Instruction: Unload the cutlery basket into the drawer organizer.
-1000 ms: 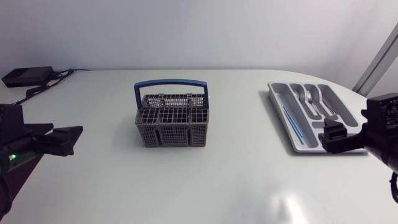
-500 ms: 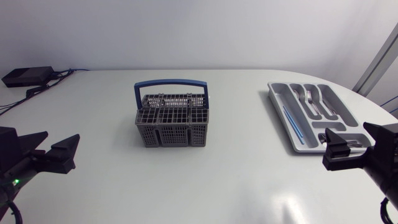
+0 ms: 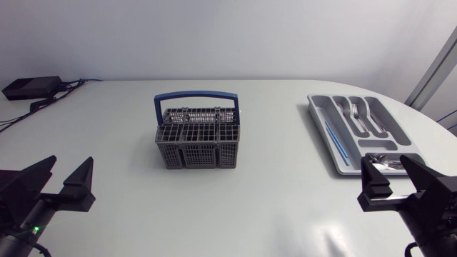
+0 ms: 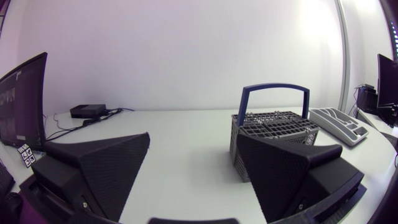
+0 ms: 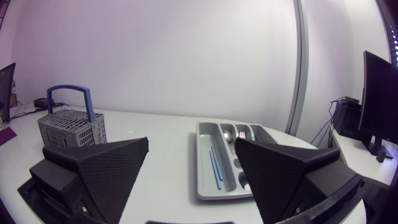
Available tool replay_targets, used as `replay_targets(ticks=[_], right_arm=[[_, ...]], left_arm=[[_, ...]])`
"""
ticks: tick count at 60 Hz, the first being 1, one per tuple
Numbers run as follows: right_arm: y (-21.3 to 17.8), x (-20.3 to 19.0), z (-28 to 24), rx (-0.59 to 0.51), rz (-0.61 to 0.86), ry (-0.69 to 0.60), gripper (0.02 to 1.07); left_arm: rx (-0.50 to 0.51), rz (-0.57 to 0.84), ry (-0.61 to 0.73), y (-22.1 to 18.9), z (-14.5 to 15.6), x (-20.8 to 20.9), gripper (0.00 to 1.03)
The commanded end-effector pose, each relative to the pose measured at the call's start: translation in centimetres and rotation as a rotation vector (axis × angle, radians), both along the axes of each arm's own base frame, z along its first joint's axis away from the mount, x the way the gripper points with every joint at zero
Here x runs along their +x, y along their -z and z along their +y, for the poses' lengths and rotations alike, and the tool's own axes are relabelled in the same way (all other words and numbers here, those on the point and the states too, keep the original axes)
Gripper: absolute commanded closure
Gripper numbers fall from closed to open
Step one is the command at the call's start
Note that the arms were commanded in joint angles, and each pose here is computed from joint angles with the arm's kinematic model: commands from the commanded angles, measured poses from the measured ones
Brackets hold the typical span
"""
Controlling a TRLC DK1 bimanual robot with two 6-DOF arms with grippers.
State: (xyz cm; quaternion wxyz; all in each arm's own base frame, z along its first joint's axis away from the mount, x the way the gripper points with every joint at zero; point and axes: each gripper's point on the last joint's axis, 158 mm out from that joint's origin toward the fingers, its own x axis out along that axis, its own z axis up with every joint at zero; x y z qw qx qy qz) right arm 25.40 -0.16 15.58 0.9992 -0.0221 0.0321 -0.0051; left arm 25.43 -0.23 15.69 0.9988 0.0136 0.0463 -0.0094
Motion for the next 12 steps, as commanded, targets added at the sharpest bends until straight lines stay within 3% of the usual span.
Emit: replay_targets(ticks=[1,12], right_arm=[[0.67,0.04,-0.03,0.044,-0.008,0.001,0.07],[0.67,0.04,-0.03,0.044,-0.008,0.001,0.07]], left_arm=[[-0.028,-0.031,-0.003,0.68,-0.1,-0.01,0.05],[-0.028,-0.031,-0.003,0.68,-0.1,-0.01,0.05]])
